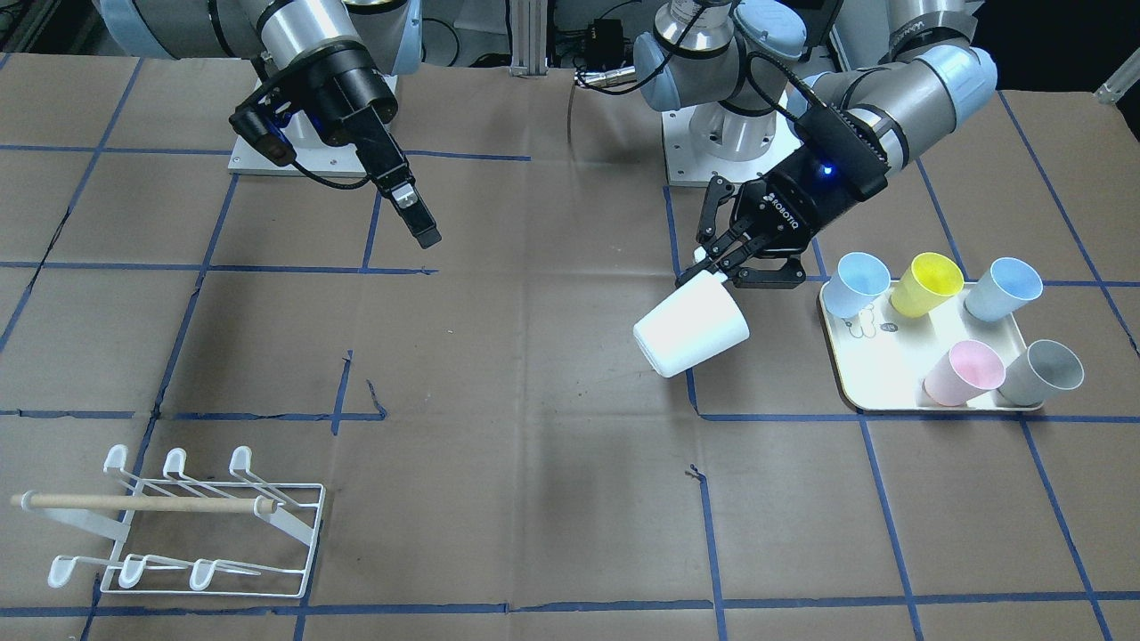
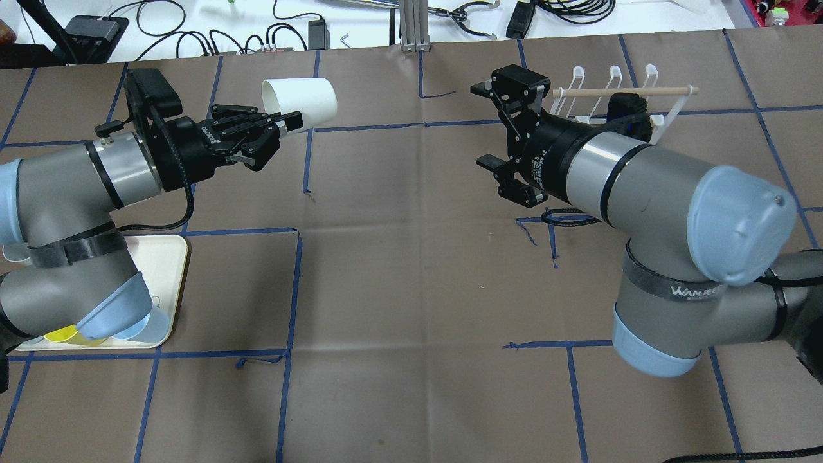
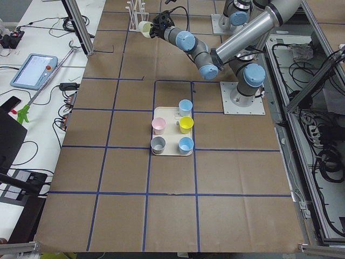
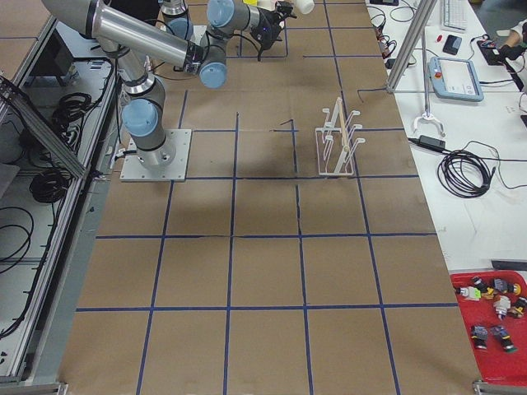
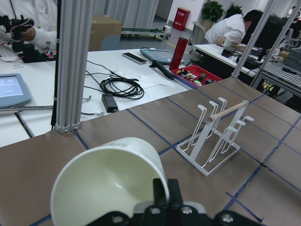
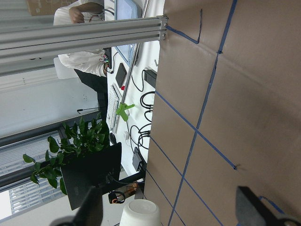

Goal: Transfer IKEA cup to right arm and place on rack

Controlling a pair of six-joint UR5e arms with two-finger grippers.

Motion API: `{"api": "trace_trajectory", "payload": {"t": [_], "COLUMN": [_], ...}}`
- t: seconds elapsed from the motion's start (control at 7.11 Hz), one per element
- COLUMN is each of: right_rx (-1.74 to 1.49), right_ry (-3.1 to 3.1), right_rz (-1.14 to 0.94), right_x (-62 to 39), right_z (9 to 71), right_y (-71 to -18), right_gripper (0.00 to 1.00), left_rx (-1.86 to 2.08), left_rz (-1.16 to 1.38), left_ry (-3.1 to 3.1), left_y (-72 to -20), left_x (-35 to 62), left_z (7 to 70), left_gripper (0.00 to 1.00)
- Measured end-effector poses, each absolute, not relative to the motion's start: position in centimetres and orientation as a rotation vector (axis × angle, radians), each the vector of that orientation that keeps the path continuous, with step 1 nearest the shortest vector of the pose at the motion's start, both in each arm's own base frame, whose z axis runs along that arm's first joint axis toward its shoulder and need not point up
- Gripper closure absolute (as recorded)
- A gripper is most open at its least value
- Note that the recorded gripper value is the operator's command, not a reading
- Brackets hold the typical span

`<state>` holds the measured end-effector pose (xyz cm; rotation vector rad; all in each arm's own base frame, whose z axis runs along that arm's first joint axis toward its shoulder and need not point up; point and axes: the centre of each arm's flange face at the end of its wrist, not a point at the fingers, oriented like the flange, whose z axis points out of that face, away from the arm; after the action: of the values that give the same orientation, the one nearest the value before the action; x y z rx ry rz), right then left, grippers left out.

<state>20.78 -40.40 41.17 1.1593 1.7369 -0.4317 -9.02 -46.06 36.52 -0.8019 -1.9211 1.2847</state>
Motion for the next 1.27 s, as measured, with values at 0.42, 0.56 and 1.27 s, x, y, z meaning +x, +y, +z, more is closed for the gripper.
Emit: {"api": "trace_trajectory", "payload": {"t": [0.42, 0.56, 1.27], "right_rx": [1.222, 1.236, 1.239], "right_ry": [1.621, 1.61, 1.638], "right_rz": [-0.322, -0.287, -0.235], "right_x": [22.7, 23.4, 25.3], "right_z": [38.4, 37.8, 35.9], "right_y": [-41.9, -42.3, -44.5], "right_gripper": [0.0, 0.0, 0.0], "left_rx": [-0.878, -0.85, -0.816], "left_rz": [1.311, 1.327, 1.333], "left_ry": [-1.816, -1.798, -1.783], "left_y": [-46.1, -45.7, -45.1], "left_x": [-13.9, -14.7, -15.2], "left_z": [32.9, 32.6, 32.5], "left_gripper": [0.94, 0.94, 0.93]}}
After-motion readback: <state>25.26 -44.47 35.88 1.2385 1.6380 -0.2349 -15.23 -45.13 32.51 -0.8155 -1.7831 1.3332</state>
